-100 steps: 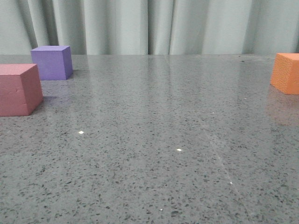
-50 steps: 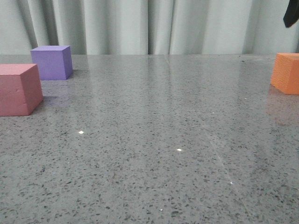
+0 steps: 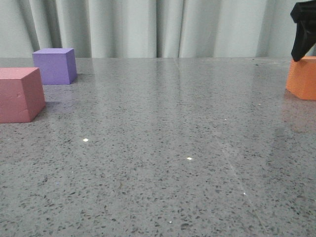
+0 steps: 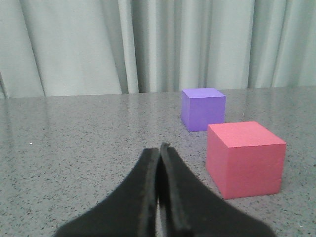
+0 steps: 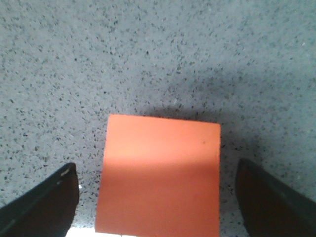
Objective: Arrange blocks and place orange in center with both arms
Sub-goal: 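Lower the right gripper onto the orange cube and close on it, then lift the orange cube and carry it toward the table center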
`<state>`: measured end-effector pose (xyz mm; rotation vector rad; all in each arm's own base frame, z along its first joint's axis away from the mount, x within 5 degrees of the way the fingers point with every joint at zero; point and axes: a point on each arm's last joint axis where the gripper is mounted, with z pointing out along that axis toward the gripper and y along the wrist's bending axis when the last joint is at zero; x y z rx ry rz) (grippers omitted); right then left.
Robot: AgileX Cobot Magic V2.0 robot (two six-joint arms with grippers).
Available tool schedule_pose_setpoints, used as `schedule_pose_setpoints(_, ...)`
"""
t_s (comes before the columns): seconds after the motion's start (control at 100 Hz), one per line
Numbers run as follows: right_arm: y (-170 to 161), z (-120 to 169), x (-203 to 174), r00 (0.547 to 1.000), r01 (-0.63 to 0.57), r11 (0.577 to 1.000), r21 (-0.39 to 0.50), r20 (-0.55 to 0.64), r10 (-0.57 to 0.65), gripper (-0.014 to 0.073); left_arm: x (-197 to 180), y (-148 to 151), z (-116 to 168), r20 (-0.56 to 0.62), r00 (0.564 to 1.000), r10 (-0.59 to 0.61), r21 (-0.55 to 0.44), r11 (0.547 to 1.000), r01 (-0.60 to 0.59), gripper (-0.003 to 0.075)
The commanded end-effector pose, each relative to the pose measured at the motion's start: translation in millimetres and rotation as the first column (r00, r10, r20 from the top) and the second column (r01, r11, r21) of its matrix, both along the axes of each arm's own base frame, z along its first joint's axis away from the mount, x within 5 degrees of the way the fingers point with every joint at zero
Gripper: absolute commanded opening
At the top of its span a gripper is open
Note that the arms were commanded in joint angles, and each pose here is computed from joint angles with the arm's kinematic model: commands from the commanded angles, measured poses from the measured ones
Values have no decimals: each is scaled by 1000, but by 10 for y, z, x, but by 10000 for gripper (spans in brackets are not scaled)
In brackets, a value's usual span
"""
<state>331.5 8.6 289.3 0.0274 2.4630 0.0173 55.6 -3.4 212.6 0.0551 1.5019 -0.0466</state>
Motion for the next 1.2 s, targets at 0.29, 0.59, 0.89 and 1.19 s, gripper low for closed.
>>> schedule_pose_setpoints(0.29,-8,15,137,999,-7,1000,-13,49,7,634,-8,-13,-95,59,998,-15,-11,1000,15,-19)
schedule_pose_setpoints(0.59,-6,7,129,999,-5,1000,-9,37,6,450,-8,-13,-95,59,998,-15,-11,1000,15,-19)
schedule_pose_setpoints(0.89,7,84,92,999,2,1000,19,38,-3,299,-8,-13,-95,59,998,-15,-11,1000,15,-19)
schedule_pose_setpoints(1.19,173,669,-67,997,-20,988,151,75,9,300,-8,-13,-95,59,998,-15,-11,1000,15,-19)
